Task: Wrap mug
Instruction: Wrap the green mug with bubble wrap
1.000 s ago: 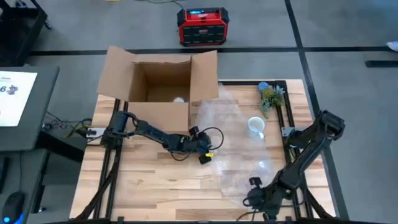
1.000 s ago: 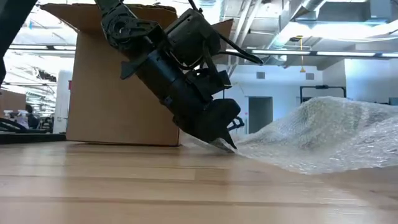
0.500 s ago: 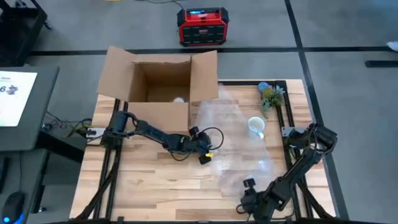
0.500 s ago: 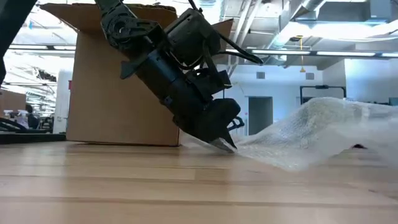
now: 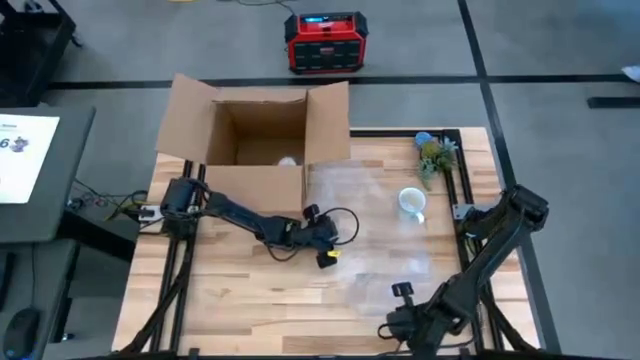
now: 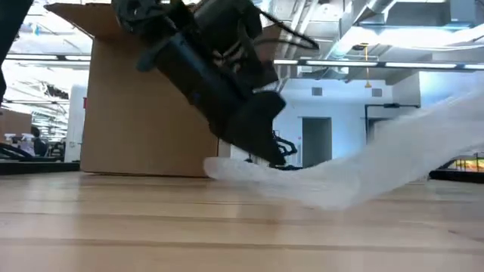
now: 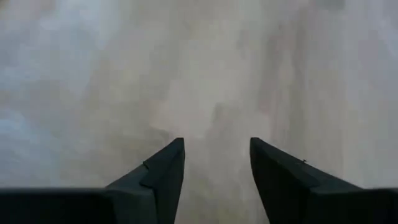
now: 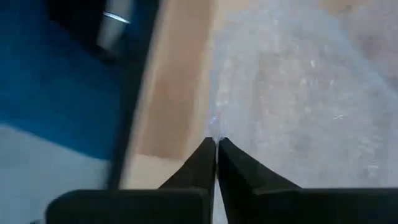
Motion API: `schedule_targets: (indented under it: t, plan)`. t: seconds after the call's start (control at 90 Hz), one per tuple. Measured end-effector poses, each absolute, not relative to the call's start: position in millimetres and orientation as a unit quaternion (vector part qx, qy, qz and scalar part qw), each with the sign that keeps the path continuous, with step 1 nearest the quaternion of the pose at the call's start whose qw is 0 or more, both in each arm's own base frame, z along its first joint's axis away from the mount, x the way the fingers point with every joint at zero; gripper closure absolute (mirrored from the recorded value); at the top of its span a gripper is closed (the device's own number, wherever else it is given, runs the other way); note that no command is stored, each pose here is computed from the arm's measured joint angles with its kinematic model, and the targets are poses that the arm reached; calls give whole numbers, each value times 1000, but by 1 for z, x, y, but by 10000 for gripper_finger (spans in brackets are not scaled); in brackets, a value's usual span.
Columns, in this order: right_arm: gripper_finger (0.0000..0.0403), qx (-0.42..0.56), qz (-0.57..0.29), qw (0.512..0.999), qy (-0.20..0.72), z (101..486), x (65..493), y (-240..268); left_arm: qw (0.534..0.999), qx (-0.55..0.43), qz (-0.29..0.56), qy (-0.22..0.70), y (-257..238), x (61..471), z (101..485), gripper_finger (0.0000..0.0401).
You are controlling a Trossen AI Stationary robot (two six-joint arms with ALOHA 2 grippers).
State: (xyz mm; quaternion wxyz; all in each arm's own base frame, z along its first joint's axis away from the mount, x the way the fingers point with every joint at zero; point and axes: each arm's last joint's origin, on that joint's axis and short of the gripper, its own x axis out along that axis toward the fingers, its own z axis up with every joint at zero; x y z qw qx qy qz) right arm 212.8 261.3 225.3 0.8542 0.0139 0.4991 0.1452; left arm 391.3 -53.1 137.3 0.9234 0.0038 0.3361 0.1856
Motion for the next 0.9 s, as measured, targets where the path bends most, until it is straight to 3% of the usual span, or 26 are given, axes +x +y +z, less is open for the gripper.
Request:
schedule_targets:
  t: [0.111,0.289,0.733,0.9]
  plan:
    - [397,43,164,870,463,255,204,253,921,6,190,339,-51,391,136,239]
    - [388,78,113,899,416,283,195,234,920,11,194,342,-51,391,136,239]
    - [255,100,50,892,438,320,176,168,921,15,158,356,-66,381,152,239]
    - [233,104,-65,865,487,311,182,136,908,-2,166,384,-66,373,154,239]
